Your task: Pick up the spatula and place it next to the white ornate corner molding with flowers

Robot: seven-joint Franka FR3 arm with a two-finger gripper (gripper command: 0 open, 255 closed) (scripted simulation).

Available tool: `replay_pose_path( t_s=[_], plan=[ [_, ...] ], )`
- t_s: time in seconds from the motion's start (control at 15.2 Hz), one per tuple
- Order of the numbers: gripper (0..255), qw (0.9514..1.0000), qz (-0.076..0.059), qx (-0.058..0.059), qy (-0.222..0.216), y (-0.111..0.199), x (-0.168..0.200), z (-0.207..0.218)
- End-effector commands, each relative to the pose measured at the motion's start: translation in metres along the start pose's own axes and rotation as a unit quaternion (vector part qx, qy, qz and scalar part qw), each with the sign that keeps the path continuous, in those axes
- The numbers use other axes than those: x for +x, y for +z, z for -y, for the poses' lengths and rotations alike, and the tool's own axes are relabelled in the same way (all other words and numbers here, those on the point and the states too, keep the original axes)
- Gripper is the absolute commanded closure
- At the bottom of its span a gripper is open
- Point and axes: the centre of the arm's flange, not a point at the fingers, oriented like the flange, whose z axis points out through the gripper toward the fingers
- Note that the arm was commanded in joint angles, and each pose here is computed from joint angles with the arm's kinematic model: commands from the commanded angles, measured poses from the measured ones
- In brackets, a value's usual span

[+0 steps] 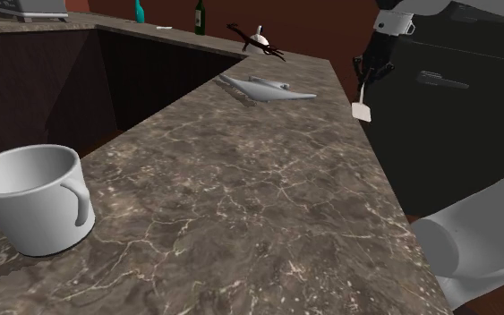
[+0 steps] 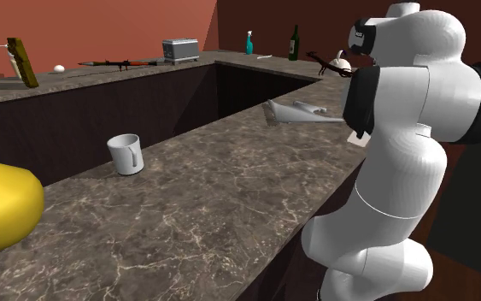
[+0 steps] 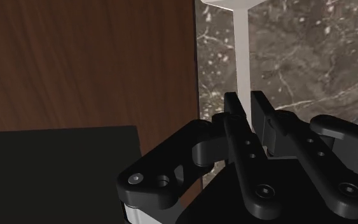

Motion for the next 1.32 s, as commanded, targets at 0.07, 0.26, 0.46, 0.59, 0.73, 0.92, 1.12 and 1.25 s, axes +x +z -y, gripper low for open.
replay_pose_path(
  t_s=[0.07,0.26,0.46,0.59,0.73,0.92,1.12,1.25],
  plan=[
    [255,1.0000,0.000,0.000,0.000,0.013,0.014,-0.005],
    [255,1.0000,0.000,0.000,0.000,0.029,0.013,-0.005],
    [255,1.0000,0.000,0.000,0.000,0.044,0.012,-0.005],
    [255,1.0000,0.000,0.000,0.000,0.055,0.012,-0.005],
    [255,1.0000,0.000,0.000,0.000,0.065,0.011,-0.005],
    [255,1.0000,0.000,0.000,0.000,0.081,0.010,-0.005],
    [255,1.0000,0.000,0.000,0.000,0.085,0.010,-0.005],
    [255,1.0000,0.000,0.000,0.000,0.085,0.010,-0.005]
  ],
)
